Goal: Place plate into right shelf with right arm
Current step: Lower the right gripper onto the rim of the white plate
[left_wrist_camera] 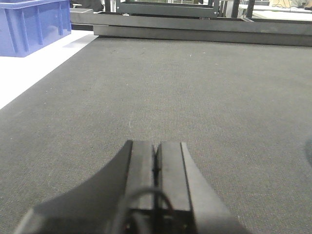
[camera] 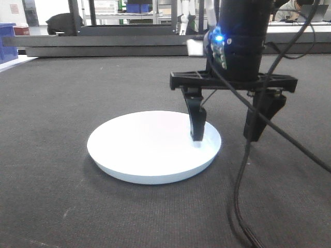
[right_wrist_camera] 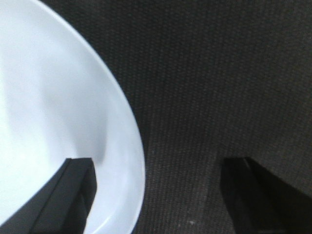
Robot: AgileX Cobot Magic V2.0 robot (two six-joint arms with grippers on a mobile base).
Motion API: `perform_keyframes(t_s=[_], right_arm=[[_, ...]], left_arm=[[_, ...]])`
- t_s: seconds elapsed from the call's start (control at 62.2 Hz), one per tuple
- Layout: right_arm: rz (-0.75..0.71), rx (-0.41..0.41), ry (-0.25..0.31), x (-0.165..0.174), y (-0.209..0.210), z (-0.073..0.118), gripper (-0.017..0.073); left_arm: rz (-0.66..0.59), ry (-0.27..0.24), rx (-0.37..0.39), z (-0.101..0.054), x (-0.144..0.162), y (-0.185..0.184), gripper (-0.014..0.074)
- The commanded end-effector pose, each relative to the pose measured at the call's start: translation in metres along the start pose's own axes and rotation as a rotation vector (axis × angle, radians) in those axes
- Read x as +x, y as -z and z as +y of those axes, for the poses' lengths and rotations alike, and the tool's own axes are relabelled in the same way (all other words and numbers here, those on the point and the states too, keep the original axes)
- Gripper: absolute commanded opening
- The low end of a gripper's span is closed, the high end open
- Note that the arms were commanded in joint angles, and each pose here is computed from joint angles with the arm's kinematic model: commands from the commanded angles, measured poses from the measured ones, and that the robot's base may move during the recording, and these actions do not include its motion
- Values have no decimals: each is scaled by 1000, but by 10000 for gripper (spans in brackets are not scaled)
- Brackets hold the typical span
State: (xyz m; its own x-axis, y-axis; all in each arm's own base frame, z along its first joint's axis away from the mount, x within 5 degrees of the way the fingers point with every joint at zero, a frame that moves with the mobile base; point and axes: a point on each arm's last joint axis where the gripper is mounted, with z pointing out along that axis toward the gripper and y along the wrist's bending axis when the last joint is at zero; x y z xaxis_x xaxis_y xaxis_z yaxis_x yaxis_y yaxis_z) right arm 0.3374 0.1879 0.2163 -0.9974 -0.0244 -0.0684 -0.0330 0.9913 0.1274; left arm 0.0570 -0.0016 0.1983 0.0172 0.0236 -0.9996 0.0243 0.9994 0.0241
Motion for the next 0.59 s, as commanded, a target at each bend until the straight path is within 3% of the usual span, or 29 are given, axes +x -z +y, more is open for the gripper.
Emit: perform_keyframes(t_s=[0.0,0.418,0.514,0.579], right_arm=[[-60,-33,0,-2,23,3,623],[-54,-32,-36,-2,20,5,618],[-66,-36,-34,-1,24,5,541],[-75,-35,-31,-1,27,4,440]], left_arm=[[-89,15,-12,1,-5,1,-128],[-89,15,-12,1,-5,1,-128],[-89,15,-12,1,-5,1,-128],[-89,15,-12,1,-5,1,-128]])
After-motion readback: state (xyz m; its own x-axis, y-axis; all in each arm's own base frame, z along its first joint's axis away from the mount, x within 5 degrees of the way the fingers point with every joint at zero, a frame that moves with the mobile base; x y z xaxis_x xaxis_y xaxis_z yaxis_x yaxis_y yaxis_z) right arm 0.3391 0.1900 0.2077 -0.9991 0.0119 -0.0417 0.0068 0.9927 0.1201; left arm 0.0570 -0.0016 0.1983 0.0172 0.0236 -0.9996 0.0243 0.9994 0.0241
